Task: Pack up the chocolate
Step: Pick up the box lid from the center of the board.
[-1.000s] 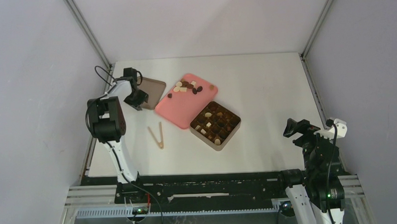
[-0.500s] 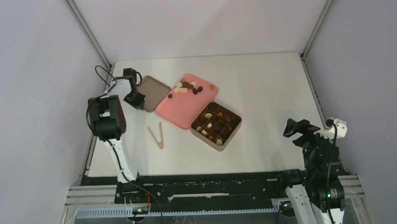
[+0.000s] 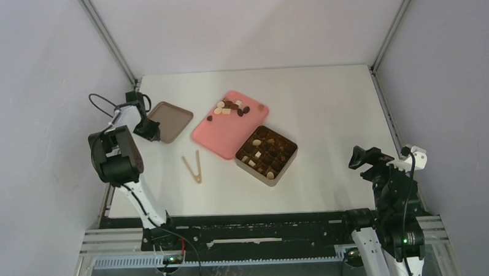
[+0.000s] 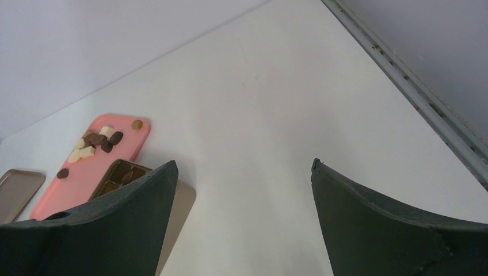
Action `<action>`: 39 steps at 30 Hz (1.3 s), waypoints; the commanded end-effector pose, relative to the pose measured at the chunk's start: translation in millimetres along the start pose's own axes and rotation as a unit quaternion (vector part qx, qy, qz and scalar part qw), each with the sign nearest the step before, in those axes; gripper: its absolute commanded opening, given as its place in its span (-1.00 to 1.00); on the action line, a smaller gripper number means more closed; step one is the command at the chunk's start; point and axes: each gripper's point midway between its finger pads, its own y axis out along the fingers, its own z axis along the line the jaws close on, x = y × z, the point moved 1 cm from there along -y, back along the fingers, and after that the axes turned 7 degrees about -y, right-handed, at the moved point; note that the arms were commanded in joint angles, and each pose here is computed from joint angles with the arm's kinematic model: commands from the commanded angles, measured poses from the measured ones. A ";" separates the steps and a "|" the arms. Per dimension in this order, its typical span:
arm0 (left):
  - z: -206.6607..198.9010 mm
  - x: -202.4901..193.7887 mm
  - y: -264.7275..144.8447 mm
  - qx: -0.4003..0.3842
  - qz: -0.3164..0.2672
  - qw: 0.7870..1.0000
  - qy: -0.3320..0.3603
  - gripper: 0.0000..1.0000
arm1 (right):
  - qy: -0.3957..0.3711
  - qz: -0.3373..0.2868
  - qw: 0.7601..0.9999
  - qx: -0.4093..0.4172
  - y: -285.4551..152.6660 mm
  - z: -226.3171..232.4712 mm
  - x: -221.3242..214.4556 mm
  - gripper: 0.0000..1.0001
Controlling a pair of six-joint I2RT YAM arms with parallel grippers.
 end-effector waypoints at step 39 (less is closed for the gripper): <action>-46.8 -138.4 -165.6 -0.448 0.136 0.883 0.040 -1.00 | 0.088 0.123 0.934 0.323 39.0 177.4 12.3 0.89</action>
